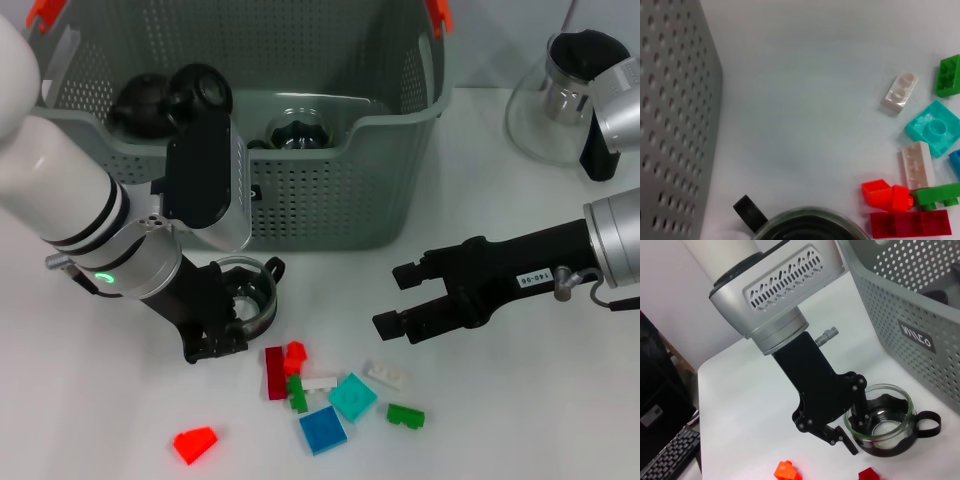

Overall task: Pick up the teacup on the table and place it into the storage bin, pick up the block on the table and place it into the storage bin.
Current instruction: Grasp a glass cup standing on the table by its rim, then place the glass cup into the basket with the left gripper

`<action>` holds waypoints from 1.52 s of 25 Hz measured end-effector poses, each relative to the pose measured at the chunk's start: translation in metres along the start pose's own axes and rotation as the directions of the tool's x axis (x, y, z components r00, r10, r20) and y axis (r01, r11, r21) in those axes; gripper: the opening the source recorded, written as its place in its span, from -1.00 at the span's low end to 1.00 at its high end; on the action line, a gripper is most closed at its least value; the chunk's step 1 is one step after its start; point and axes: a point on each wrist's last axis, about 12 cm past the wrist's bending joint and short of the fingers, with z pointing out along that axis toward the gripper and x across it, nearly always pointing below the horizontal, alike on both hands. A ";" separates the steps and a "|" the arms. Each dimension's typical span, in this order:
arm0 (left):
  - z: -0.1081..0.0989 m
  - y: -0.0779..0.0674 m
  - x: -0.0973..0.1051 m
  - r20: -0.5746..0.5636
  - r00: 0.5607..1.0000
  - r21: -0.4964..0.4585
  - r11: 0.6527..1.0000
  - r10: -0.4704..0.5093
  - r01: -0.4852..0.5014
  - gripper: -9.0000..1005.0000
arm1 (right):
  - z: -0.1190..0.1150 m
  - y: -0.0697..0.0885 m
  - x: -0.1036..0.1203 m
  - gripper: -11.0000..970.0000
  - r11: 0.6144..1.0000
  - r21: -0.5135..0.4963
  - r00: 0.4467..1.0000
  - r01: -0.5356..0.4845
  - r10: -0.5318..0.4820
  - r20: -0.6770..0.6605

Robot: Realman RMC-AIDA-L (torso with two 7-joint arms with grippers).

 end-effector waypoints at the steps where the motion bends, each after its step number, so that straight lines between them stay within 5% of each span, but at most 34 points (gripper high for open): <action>1: 0.000 0.000 0.000 0.000 1.000 0.000 1.000 -0.002 0.002 -0.60 | 0.000 0.000 0.000 0.92 1.000 0.000 1.000 0.000 0.000 0.000; 13: -0.013 -0.005 -0.003 -0.008 1.000 0.054 0.998 0.015 -0.014 -0.86 | -0.001 0.000 0.001 0.92 1.000 0.001 1.000 -0.001 0.001 0.000; 27: -0.098 -0.017 -0.034 0.198 0.980 0.103 0.993 0.035 -0.056 -0.88 | -0.003 -0.001 0.001 0.92 1.000 0.006 1.000 0.006 -0.006 0.009; 33: -0.139 -0.002 -0.039 0.331 0.943 0.007 0.999 0.031 -0.036 -0.88 | -0.003 -0.001 0.001 0.92 1.000 0.001 1.000 0.005 -0.005 0.010; 38: -0.160 0.033 -0.039 0.415 0.910 -0.134 0.988 -0.018 0.081 -0.88 | -0.002 -0.001 0.002 0.92 1.000 0.001 1.000 0.002 -0.002 0.011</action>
